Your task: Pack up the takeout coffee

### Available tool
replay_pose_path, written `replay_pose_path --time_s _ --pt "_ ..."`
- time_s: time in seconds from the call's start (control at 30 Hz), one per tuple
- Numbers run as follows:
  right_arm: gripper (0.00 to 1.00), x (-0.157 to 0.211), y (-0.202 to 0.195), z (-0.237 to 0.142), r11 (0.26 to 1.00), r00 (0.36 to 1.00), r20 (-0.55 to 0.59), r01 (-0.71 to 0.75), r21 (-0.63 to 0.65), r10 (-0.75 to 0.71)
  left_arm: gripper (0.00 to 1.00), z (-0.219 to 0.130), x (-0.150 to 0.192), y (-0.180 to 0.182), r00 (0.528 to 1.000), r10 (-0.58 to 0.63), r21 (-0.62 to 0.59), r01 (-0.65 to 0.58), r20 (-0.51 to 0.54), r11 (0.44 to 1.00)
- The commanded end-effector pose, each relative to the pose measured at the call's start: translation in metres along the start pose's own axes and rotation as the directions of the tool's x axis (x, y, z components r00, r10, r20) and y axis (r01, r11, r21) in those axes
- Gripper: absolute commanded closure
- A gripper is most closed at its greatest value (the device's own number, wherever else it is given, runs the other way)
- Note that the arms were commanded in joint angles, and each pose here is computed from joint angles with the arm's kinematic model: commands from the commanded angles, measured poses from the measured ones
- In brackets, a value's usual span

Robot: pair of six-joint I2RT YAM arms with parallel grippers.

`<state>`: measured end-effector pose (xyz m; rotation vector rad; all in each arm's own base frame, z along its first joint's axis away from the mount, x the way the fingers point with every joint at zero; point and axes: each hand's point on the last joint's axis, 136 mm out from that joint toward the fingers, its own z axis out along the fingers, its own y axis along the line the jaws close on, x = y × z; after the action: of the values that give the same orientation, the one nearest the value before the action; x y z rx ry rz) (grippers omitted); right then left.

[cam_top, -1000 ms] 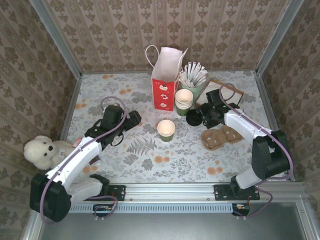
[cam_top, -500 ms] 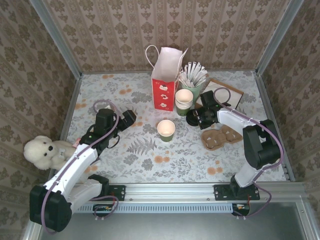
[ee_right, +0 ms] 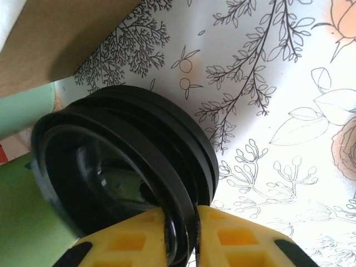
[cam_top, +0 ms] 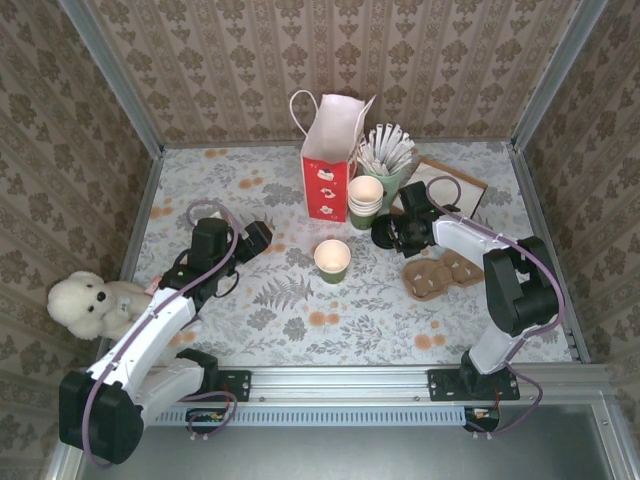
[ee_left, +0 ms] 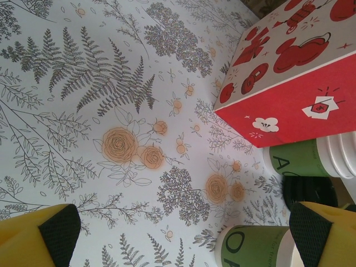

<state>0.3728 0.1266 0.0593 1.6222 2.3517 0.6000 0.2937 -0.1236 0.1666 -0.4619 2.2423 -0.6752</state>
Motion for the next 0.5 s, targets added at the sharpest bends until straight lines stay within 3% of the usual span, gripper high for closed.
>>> replay_pose_path --time_s 0.0,0.27,0.47 --pt "0.84 0.001 0.002 0.000 1.000 1.000 0.006 -0.003 -0.016 0.003 0.00 -0.004 -0.006 0.002 1.000 -0.005 -0.014 0.005 0.022 1.000" --pt "0.94 -0.009 -0.002 -0.016 0.999 0.996 0.074 0.047 -0.024 -0.045 0.00 0.002 -0.005 -0.003 1.000 -0.002 -0.015 0.002 -0.017 1.000" --pt "1.00 -0.020 0.003 -0.037 0.977 0.967 0.161 0.208 -0.038 -0.199 0.00 0.011 -0.002 -0.010 0.999 -0.009 0.011 0.009 -0.052 1.000"
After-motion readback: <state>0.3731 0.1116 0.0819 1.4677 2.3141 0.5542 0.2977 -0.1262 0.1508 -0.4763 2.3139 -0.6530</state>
